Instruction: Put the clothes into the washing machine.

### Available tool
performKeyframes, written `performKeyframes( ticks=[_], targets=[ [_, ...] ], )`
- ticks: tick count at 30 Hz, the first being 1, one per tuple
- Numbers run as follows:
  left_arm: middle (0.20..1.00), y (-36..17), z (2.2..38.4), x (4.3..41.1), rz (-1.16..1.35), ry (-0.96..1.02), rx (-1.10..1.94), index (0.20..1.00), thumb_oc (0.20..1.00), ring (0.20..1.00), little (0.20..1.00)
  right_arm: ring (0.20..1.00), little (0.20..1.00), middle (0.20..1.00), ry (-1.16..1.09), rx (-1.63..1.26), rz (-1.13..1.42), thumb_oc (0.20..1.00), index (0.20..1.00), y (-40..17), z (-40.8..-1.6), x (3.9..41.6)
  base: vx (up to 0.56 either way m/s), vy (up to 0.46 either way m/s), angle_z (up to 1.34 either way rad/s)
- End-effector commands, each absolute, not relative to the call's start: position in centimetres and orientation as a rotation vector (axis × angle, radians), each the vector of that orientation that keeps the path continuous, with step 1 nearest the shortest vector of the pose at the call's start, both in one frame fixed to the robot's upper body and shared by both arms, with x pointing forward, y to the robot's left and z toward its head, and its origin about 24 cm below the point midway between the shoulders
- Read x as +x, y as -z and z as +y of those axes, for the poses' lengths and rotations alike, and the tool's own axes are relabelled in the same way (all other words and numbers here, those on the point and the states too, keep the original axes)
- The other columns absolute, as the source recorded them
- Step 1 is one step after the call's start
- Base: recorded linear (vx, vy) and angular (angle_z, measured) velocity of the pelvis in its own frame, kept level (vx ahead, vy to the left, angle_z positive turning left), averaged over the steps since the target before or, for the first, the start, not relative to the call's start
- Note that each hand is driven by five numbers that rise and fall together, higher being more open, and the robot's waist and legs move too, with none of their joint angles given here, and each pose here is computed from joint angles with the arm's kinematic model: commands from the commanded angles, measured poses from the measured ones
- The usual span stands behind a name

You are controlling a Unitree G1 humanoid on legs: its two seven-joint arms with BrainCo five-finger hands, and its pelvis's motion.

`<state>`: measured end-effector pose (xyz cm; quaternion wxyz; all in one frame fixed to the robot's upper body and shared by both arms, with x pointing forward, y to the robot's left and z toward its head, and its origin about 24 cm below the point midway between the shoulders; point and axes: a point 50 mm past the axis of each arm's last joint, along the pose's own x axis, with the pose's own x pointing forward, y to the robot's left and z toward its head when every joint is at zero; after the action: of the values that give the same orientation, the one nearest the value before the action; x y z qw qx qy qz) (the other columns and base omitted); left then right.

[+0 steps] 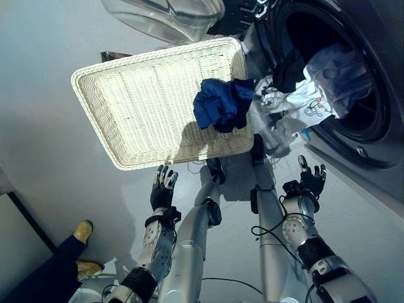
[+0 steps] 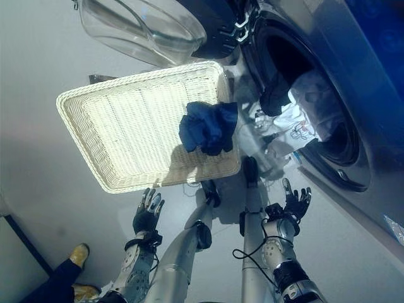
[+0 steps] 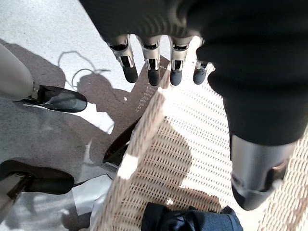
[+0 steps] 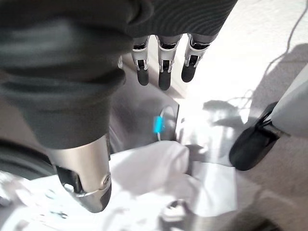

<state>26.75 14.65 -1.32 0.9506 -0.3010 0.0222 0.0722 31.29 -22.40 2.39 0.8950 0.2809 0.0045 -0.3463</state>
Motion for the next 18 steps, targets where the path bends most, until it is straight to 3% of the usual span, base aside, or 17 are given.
performKeyframes(
  ticks=[1,9,18],
  targets=[
    [1.000,0.7,14.2,27.0,0.007,-0.097,-0.591,1.000,1.000,1.000,1.000,1.000,1.000,1.000,0.700,0.518,0.049,1.000,1.000,-1.8,-24.3,30.9,-0.01,-0.040,0.12],
    [1.000,0.7,14.5,27.7,0.037,-0.066,-0.589,1.000,1.000,1.000,1.000,1.000,1.000,1.000,0.843,0.578,0.231,1.000,1.000,-2.1,-30.2,31.8,0.00,-0.051,0.08],
    [1.000,-1.3,14.0,28.2,-0.006,-0.010,-0.576,1.000,1.000,1.000,1.000,1.000,1.000,1.000,0.874,0.794,0.120,1.000,1.000,-8.2,-33.9,34.2,0.02,-0.108,0.20]
  ],
)
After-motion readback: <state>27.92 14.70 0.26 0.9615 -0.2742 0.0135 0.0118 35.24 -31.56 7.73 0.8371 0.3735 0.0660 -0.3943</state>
